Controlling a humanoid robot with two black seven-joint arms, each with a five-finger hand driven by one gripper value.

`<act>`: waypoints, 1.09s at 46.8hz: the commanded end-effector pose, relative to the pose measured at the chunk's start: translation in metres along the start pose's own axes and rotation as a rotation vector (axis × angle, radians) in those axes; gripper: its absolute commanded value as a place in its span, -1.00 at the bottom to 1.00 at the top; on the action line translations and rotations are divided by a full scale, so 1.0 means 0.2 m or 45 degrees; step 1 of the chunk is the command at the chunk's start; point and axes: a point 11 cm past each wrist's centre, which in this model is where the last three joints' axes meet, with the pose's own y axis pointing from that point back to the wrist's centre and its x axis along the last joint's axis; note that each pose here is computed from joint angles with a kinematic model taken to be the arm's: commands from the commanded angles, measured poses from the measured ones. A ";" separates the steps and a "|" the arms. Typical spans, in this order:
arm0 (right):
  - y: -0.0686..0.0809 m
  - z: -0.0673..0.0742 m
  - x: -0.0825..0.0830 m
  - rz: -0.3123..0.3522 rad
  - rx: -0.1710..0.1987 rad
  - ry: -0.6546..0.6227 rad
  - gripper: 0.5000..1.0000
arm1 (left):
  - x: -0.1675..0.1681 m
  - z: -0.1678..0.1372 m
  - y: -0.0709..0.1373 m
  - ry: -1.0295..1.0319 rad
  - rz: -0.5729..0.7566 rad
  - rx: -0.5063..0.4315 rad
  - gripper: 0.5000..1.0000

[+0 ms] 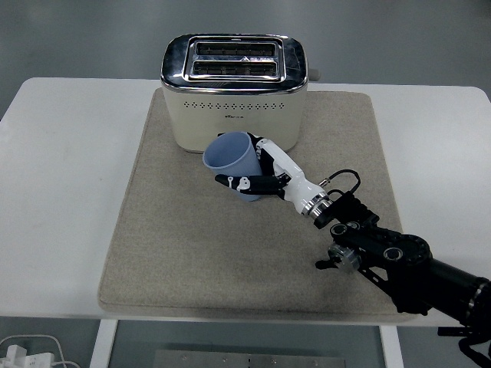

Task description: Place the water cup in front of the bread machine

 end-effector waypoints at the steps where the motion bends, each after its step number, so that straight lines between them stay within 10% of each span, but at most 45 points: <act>1: 0.00 0.00 0.01 0.014 0.002 0.007 -0.52 | 0.00 0.00 0.00 0.000 0.000 0.002 1.00; 24: 0.00 -0.01 0.01 0.024 0.008 0.001 0.42 | 0.00 0.00 0.00 -0.001 0.000 0.000 1.00; 51: 0.03 0.03 -0.01 0.035 -0.010 -0.033 0.57 | 0.00 0.00 0.00 -0.001 0.000 0.000 1.00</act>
